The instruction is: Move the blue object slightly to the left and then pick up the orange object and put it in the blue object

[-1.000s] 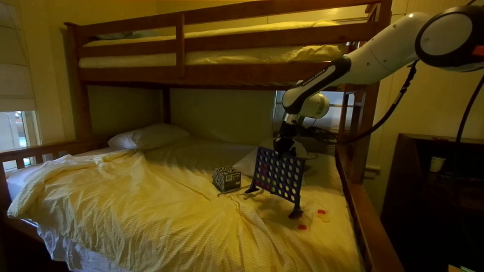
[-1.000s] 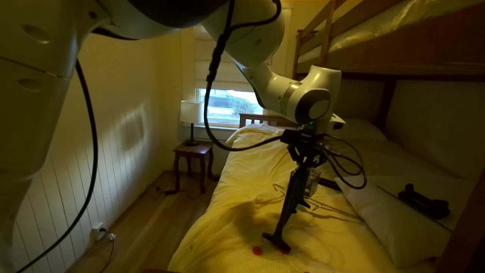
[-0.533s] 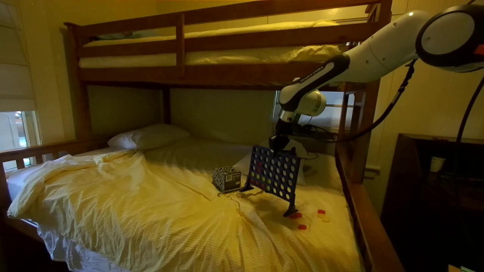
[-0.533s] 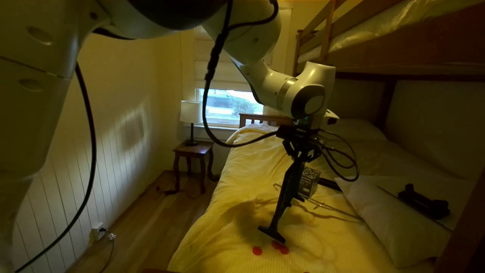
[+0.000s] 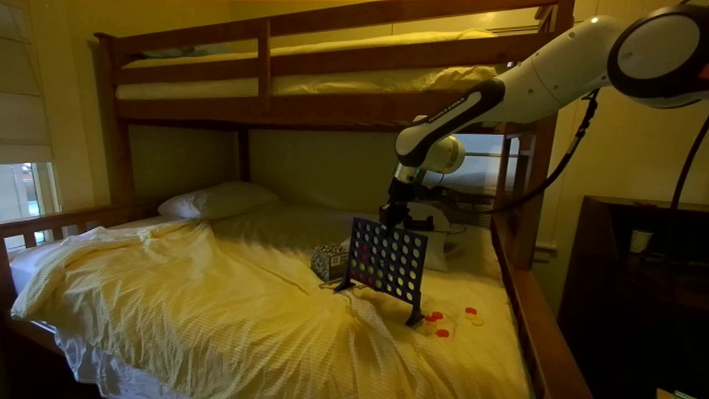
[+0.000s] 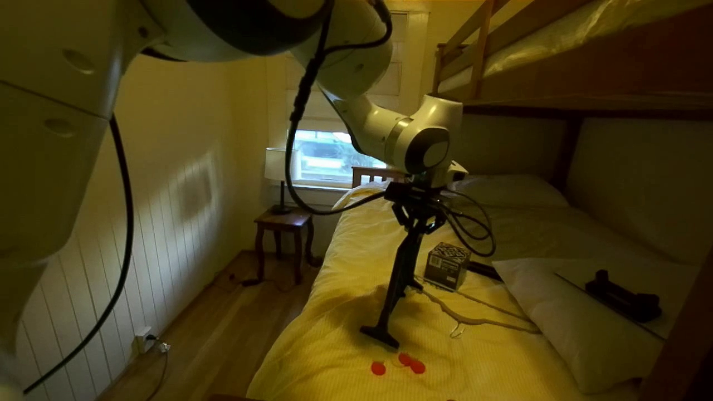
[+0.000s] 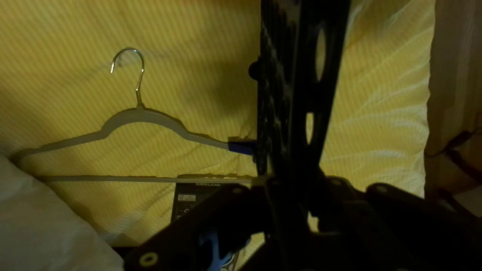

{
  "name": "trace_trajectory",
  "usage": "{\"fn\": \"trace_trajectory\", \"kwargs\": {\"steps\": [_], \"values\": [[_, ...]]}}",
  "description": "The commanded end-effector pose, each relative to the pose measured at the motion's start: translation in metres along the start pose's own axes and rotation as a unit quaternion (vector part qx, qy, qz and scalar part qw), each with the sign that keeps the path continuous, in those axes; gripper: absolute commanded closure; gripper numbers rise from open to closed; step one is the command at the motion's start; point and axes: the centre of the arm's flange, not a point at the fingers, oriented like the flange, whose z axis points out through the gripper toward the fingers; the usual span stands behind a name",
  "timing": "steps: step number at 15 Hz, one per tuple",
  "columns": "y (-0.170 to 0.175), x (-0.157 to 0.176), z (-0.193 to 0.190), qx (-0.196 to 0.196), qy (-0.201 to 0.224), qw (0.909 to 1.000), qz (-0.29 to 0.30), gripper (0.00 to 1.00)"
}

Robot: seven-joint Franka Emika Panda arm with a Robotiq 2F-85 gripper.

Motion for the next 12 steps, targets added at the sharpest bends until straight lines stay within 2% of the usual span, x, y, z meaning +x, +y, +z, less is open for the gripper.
{"fn": "trace_trajectory", "kwargs": {"steps": [1,6,7,9,12], "values": [[-0.016,0.009,0.012,-0.013,0.000,0.9995,-0.030,0.96],[-0.027,0.008,0.023,-0.028,-0.012,0.9976,-0.063,0.96],[-0.028,0.008,0.024,-0.032,-0.014,0.9973,-0.065,0.60],[-0.028,0.008,0.023,-0.031,-0.021,0.9970,-0.068,0.53],[-0.030,0.003,0.014,-0.022,-0.021,0.9970,-0.071,0.32]]}}
